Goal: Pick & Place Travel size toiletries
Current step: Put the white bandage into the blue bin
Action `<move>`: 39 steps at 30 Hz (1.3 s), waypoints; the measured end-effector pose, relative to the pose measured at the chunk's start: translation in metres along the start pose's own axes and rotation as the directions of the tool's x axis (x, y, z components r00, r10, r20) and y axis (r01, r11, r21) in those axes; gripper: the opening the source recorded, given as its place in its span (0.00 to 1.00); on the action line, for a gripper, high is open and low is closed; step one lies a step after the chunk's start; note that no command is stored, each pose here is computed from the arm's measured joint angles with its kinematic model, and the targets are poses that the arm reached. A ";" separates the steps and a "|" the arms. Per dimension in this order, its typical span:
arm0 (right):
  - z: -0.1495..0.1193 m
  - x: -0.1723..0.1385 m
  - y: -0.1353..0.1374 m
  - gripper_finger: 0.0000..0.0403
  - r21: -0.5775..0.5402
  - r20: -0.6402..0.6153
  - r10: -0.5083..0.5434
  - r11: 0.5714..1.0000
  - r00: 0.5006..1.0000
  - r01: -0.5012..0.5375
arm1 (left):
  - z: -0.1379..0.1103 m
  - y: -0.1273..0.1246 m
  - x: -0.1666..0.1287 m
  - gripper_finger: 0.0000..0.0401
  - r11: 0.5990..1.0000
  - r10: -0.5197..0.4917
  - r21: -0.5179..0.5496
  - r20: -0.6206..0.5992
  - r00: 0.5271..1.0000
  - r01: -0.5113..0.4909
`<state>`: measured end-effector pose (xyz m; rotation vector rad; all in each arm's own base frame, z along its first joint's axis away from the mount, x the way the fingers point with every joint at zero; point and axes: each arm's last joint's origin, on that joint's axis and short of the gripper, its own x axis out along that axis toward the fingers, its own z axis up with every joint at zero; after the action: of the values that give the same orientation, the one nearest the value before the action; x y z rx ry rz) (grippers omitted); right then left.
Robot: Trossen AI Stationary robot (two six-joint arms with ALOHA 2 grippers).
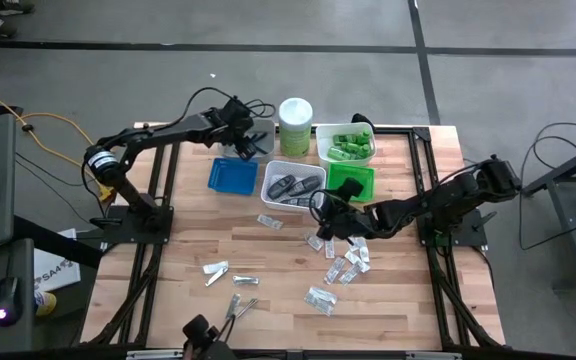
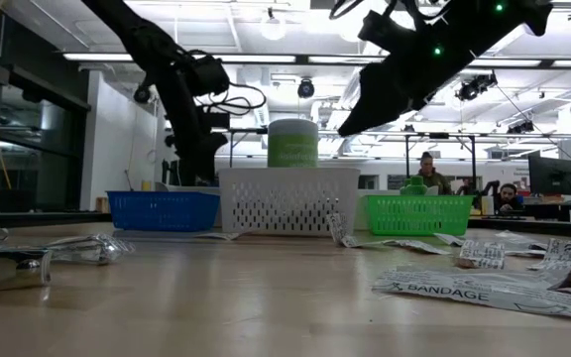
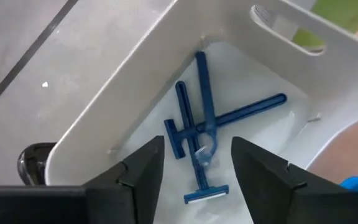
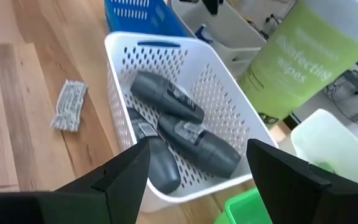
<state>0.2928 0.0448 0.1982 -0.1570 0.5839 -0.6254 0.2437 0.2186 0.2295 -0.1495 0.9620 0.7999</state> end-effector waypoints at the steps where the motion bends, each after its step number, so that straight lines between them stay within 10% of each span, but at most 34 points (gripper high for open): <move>1: -0.001 0.000 -0.001 0.65 -0.001 -0.011 -0.004 1.000 1.000 0.004 | 0.002 0.001 -0.002 0.47 1.000 0.000 -0.003 -0.001 1.000 0.000; 14: 0.002 -0.032 -0.029 0.65 0.098 -0.096 0.070 0.993 0.993 -0.061 | -0.001 -0.015 -0.067 0.43 0.990 -0.138 -0.021 0.129 0.982 0.142; 25: -0.014 -0.063 -0.028 0.65 0.117 -0.189 0.099 0.990 0.977 -0.078 | -0.075 -0.072 -0.112 0.43 0.945 -0.322 0.073 0.050 0.945 0.318; 39: -0.022 -0.068 -0.028 0.65 0.087 -0.250 0.090 0.994 0.964 -0.071 | -0.138 -0.115 -0.126 0.43 0.928 -0.368 -0.099 -0.094 0.925 0.359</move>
<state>0.2216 0.0634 0.2202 0.0205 0.8078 -0.5919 0.1876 0.0064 0.2209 -0.4341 0.9700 0.4888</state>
